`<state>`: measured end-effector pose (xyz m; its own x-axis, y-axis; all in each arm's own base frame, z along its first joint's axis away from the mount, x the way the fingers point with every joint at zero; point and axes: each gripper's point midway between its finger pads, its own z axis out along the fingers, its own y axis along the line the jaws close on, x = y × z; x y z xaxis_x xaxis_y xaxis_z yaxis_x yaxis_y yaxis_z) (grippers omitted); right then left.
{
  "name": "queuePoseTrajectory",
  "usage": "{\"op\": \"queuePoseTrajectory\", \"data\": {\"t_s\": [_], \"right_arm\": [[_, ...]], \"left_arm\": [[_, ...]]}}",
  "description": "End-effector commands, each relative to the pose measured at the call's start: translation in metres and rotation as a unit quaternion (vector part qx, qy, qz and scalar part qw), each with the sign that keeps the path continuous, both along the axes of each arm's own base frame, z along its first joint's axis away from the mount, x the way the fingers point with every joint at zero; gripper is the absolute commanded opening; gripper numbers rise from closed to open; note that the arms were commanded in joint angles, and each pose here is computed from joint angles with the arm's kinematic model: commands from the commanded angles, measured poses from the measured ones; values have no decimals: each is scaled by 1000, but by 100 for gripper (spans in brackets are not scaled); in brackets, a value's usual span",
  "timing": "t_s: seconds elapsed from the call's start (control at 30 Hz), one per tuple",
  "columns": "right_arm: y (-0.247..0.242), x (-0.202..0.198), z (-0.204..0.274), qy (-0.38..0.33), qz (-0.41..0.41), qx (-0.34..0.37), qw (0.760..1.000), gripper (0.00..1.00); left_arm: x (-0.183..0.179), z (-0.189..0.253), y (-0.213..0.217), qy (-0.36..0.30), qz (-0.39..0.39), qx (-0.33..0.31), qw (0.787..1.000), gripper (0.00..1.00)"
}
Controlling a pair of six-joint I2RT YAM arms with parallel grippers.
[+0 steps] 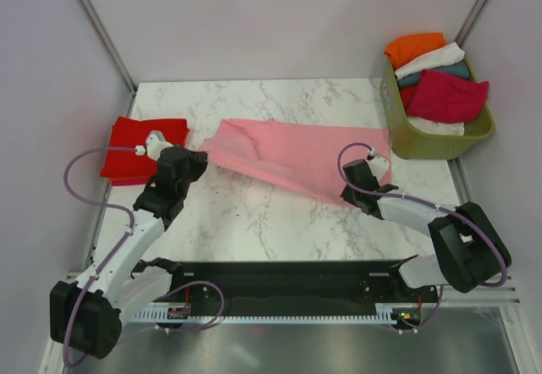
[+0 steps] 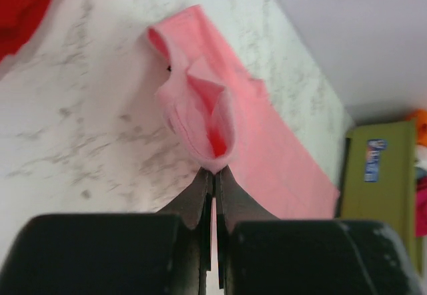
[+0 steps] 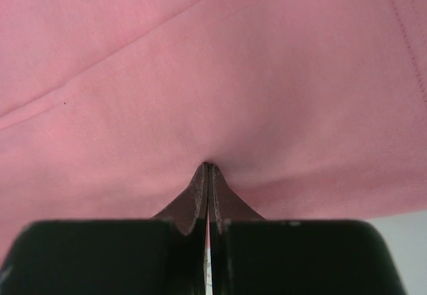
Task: Fold and stack the t-shirts
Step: Fold the tshirt
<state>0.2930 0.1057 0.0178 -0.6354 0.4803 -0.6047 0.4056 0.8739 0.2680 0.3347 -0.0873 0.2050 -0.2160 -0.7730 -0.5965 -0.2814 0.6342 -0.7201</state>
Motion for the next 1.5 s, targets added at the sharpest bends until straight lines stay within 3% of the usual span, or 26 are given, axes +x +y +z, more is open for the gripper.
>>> {"op": "queuePoseTrajectory", "data": {"t_s": [0.0,0.3,0.53,0.63,0.67,0.77,0.83,0.93,0.97,1.03,1.07,1.17,1.47], "right_arm": [[-5,-12,-14,26,-3,-2,1000,0],[-2,-13,-10,21,1,5,1000,0],[0,-13,-11,25,5,8,1000,0],[0,-14,-12,29,5,7,1000,0],[-1,-13,-11,28,3,6,1000,0],[-1,-13,-9,24,3,7,1000,0],[-2,-13,-8,24,2,5,1000,0],[-2,-13,-7,25,4,3,1000,0],[-1,-13,-7,24,5,5,1000,0],[-2,-12,-8,25,4,4,1000,0],[-1,-13,-9,27,5,4,1000,0],[0,-13,-10,29,7,5,1000,0],[-1,-14,-9,27,8,5,1000,0]], "left_arm": [[-43,-85,35,118,47,68,990,2],[-89,-142,50,158,64,60,983,2],[-59,-131,35,150,52,46,986,2],[-15,-80,16,114,23,48,992,2],[8,-30,0,66,-3,33,997,2],[37,48,-31,-4,-64,57,996,2],[34,58,-41,-3,-82,96,992,2],[18,20,-16,43,-38,126,990,2],[4,-21,0,85,-16,144,986,2],[-16,-48,19,113,10,126,985,2],[-35,-82,26,146,10,128,981,2],[-66,-115,41,167,29,117,979,2],[-106,-132,61,166,58,104,979,2]]}}
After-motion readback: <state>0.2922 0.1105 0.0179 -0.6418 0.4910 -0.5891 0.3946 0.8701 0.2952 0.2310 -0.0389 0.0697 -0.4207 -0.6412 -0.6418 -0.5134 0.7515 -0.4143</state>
